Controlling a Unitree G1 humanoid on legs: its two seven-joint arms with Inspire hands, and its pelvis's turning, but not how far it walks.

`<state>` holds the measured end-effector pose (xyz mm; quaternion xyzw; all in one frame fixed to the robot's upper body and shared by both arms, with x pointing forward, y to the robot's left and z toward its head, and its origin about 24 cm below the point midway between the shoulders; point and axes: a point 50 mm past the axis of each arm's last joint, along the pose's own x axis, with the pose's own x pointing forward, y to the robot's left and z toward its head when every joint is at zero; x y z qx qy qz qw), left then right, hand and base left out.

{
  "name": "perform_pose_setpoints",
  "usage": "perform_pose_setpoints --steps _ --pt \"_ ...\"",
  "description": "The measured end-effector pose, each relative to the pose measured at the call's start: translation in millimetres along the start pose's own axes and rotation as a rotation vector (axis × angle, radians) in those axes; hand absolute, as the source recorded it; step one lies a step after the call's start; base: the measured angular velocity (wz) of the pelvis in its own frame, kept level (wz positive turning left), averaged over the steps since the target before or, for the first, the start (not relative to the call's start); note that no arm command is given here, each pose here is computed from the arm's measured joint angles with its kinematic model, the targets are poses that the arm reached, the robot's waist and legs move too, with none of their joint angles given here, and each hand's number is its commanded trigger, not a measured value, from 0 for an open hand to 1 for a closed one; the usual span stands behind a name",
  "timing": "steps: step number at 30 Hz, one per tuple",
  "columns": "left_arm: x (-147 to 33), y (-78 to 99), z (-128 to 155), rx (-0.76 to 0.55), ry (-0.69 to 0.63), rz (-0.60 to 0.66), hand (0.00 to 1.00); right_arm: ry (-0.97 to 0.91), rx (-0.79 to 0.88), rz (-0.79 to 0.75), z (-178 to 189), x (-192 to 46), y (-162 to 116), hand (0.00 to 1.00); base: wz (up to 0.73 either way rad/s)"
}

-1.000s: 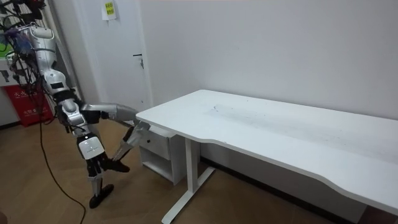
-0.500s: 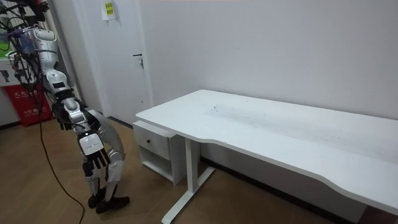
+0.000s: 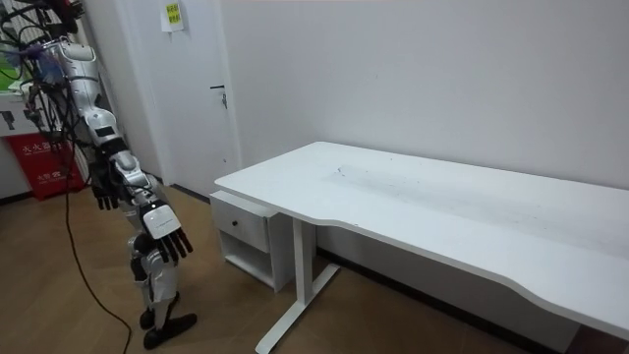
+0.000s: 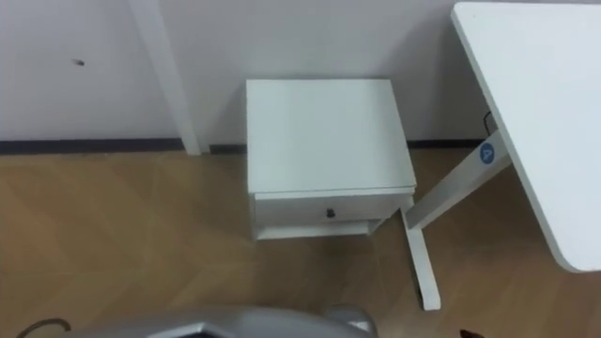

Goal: Put apple and close drawer

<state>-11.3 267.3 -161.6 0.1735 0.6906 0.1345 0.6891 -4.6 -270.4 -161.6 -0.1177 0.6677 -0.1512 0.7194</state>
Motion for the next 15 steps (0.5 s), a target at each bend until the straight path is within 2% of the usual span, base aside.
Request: perform_pose_setpoints --steps 4,15 --pt "-0.6 -5.2 -8 -0.005 0.032 -0.013 0.00 0.038 -0.003 0.027 -9 -1 8 0.00 0.02" --pt "-1.7 -13.9 -6 -0.017 0.020 -0.044 0.00 0.084 -0.013 0.080 -18 -2 14 0.00 0.08"
